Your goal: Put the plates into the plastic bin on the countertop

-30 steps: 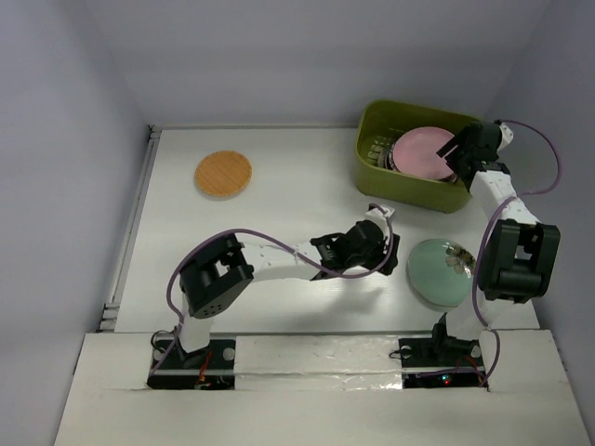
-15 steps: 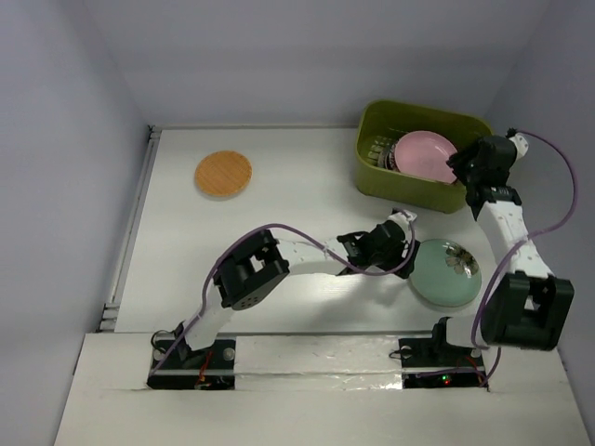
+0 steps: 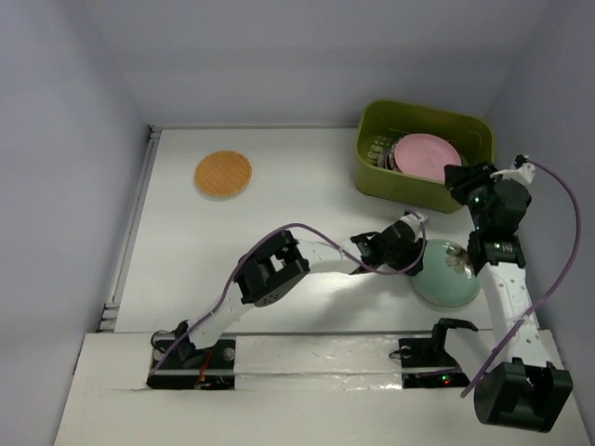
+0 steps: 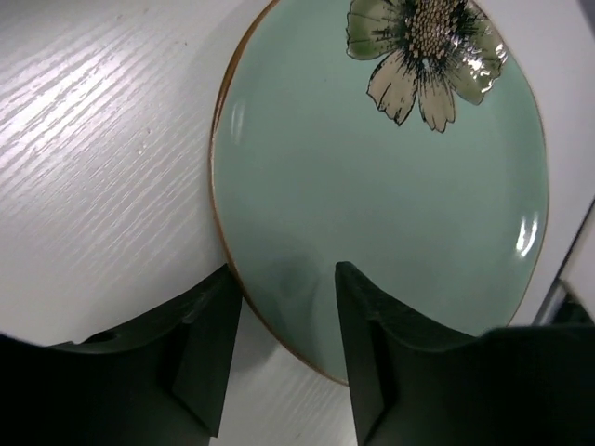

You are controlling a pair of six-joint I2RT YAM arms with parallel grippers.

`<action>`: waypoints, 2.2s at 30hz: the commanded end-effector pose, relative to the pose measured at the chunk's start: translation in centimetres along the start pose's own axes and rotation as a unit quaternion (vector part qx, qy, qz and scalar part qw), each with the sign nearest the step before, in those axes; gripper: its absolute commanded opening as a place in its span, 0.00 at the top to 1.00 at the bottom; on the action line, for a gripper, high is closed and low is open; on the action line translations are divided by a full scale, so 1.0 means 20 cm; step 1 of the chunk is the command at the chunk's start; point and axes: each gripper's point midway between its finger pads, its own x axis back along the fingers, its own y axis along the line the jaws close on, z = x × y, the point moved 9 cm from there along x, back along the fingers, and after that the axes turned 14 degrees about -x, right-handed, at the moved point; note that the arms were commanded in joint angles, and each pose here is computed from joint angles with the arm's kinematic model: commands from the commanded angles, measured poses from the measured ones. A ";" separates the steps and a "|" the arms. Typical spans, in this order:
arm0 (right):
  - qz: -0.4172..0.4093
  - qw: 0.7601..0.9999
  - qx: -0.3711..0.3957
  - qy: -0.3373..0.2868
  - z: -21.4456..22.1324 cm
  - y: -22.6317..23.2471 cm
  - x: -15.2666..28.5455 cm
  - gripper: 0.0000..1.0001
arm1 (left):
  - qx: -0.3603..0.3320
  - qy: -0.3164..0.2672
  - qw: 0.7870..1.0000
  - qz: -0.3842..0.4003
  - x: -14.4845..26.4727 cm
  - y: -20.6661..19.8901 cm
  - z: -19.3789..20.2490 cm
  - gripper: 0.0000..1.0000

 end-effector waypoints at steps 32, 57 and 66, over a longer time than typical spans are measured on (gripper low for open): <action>-0.024 0.963 0.007 0.268 0.74 -0.36 0.16 0.00 | 0.228 -0.278 0.932 0.041 1.25 0.68 -0.03 1.00; -0.247 0.898 -0.046 0.362 0.71 0.04 0.13 1.00 | 0.176 -0.342 0.923 -0.002 1.64 0.65 -0.26 0.72; -0.200 0.969 0.004 0.144 0.05 0.46 -0.31 1.00 | 0.165 -0.341 0.918 -0.116 1.82 0.65 -0.20 0.53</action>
